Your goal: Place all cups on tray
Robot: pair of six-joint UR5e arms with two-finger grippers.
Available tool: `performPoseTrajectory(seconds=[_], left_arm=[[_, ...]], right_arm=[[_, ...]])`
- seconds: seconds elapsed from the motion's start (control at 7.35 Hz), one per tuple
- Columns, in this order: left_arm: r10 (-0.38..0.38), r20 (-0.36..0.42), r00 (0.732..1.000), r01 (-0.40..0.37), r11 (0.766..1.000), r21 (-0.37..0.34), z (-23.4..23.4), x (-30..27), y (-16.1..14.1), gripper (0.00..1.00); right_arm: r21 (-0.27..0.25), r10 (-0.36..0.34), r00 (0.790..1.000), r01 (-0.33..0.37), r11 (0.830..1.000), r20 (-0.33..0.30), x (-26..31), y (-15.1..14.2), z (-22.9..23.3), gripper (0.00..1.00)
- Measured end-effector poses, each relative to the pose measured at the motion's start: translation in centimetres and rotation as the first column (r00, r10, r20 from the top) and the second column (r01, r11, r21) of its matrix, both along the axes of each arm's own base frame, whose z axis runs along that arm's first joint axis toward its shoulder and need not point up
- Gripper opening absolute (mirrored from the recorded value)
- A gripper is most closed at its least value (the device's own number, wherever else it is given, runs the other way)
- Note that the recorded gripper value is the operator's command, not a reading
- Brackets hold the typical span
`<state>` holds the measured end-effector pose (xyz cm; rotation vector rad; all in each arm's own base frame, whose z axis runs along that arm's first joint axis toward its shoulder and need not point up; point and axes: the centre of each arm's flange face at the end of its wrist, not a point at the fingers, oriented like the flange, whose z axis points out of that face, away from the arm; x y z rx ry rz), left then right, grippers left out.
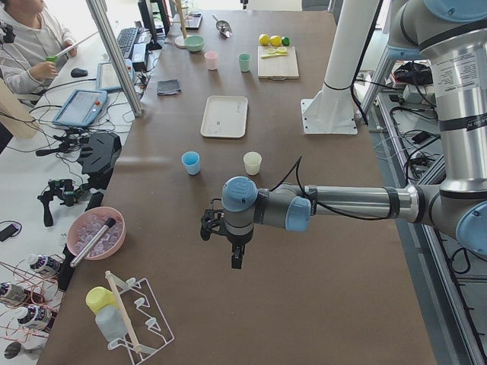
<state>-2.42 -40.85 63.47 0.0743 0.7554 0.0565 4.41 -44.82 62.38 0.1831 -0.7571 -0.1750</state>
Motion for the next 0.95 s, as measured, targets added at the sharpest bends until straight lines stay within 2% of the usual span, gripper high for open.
performPoseTrajectory(seconds=[0.41,0.95], left_arm=[[0.000,0.008,1.000,-0.001,0.998,0.070,-0.3,0.0,-0.8,0.98],[-0.003,0.002,1.000,0.003,0.998,0.062,0.7,0.1,-0.7,0.98]], right_arm=[[-0.014,-0.006,0.999,0.006,1.000,0.031,-0.3,-0.2,-0.5,1.00],[-0.010,-0.025,0.996,0.026,1.000,0.081,-1.2,-0.3,-1.1,1.00]])
